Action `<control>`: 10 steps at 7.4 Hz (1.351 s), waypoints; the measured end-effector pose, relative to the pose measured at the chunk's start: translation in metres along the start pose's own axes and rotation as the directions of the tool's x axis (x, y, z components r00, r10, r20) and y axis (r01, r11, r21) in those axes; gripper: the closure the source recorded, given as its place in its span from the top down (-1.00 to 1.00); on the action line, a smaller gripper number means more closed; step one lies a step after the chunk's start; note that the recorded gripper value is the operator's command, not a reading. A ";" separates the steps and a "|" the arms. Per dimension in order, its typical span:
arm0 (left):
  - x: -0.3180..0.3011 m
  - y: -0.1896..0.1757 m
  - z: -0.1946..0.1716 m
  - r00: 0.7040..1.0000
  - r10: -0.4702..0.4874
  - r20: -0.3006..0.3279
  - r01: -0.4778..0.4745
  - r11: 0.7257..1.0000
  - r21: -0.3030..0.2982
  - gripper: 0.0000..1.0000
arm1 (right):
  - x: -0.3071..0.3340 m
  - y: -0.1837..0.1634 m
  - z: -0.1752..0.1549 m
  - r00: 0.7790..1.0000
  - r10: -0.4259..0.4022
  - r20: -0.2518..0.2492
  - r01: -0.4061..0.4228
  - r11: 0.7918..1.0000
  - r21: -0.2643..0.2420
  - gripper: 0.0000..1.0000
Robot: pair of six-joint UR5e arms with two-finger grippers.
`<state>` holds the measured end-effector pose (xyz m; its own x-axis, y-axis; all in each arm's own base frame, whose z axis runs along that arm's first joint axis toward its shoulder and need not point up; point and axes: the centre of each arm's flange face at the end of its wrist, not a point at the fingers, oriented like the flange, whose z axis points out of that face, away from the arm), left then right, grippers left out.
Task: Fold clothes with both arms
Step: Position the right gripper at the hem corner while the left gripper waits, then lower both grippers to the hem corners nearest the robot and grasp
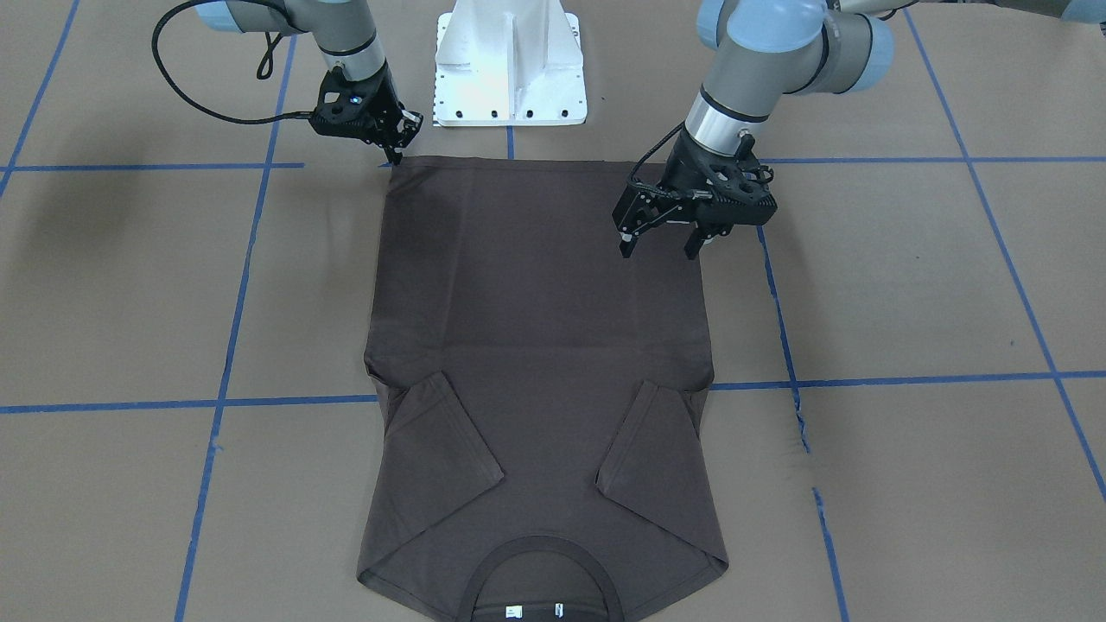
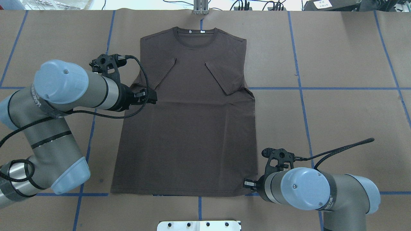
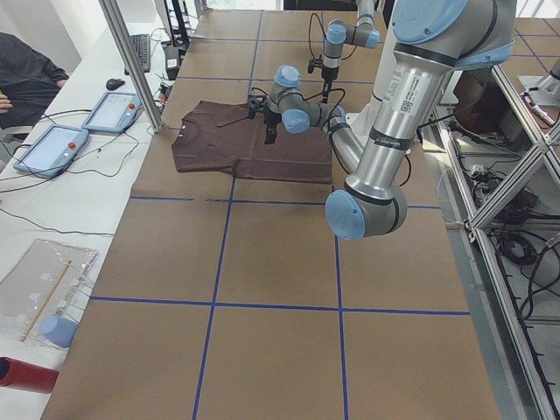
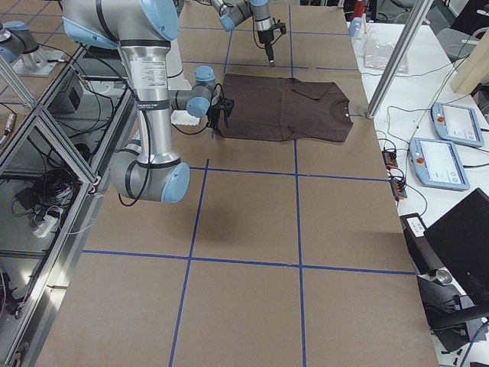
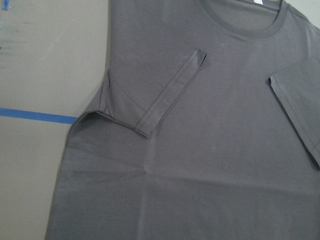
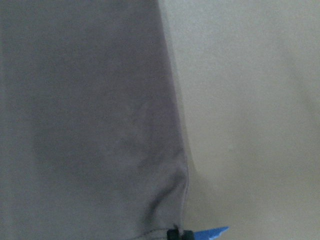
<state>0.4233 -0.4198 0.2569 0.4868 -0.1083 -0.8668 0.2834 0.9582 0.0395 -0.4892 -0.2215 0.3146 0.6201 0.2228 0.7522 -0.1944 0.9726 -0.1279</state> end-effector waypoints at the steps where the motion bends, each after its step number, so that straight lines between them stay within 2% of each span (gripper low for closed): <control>1: -0.016 0.035 0.001 0.999 -0.033 0.014 0.033 0.999 -0.033 0.98 | -0.001 -0.004 -0.005 1.000 -0.002 0.009 0.002 1.000 0.003 -1.00; 4: -0.057 0.138 0.001 0.979 -0.186 0.089 0.193 0.978 -0.078 0.81 | -0.001 -0.006 -0.007 1.000 -0.008 0.017 0.008 1.000 0.006 -1.00; 6: -0.070 0.188 0.022 0.954 -0.262 0.146 0.272 0.961 -0.057 0.81 | -0.003 -0.008 -0.009 1.000 -0.007 0.023 0.007 1.000 0.008 -1.00; 10: -0.106 0.202 0.043 0.937 -0.268 0.225 0.280 0.960 -0.019 0.78 | -0.004 -0.010 -0.011 1.000 -0.005 0.028 0.005 1.000 0.009 -1.00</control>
<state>0.4646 -0.2258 0.3786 0.5660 -0.4184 -0.7103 0.3923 0.8945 -0.2142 -0.4816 -0.2310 0.3056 0.5997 0.2158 0.7706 -0.1984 0.9730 -0.1181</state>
